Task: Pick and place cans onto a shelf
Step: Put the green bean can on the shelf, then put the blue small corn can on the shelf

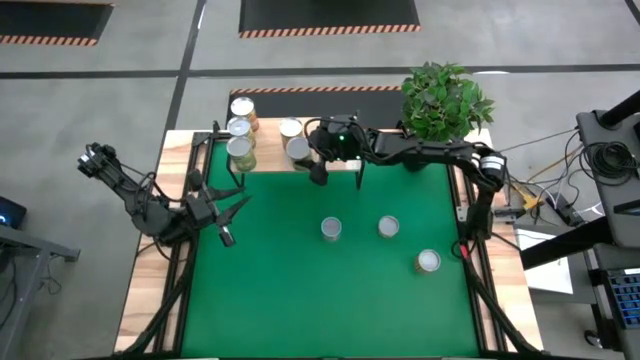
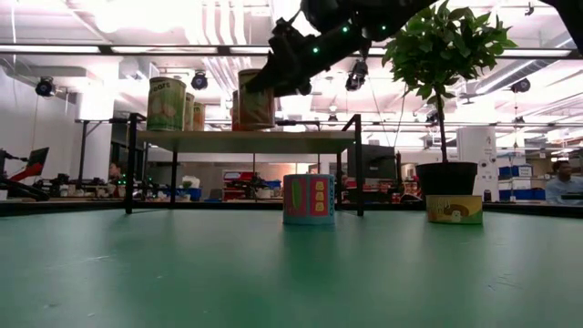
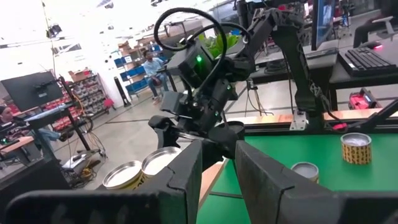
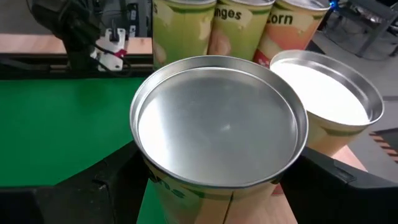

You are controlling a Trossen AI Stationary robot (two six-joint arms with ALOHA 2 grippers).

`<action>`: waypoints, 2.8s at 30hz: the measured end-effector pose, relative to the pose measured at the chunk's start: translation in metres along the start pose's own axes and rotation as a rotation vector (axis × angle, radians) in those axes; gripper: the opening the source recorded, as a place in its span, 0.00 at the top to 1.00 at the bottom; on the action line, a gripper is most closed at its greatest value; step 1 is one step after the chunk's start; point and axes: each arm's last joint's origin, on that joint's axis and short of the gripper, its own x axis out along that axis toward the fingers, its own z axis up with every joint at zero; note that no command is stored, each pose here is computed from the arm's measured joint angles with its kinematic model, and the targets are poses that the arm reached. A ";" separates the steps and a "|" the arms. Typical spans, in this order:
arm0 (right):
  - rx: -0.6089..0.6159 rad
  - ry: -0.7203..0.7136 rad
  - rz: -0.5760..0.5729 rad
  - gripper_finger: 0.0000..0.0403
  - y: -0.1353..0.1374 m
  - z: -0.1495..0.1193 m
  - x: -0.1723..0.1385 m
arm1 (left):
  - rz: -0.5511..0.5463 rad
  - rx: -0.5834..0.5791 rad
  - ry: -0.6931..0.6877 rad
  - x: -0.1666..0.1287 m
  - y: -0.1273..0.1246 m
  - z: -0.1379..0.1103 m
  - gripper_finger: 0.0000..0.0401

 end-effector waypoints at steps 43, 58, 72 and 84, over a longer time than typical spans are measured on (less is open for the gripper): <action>-0.001 0.142 -0.007 0.20 0.003 0.023 -0.048 | 0.002 -0.001 0.000 0.000 0.000 0.000 0.80; -0.046 0.283 -0.123 0.93 0.002 -0.006 -0.022 | 0.001 -0.002 0.000 0.000 0.000 0.000 0.80; -0.046 0.171 -0.107 0.97 0.007 -0.004 -0.005 | 0.000 -0.001 0.000 0.000 0.000 0.000 0.80; 0.020 0.173 -0.040 0.97 0.044 0.017 -0.032 | -0.002 0.018 0.008 0.002 -0.005 -0.003 0.80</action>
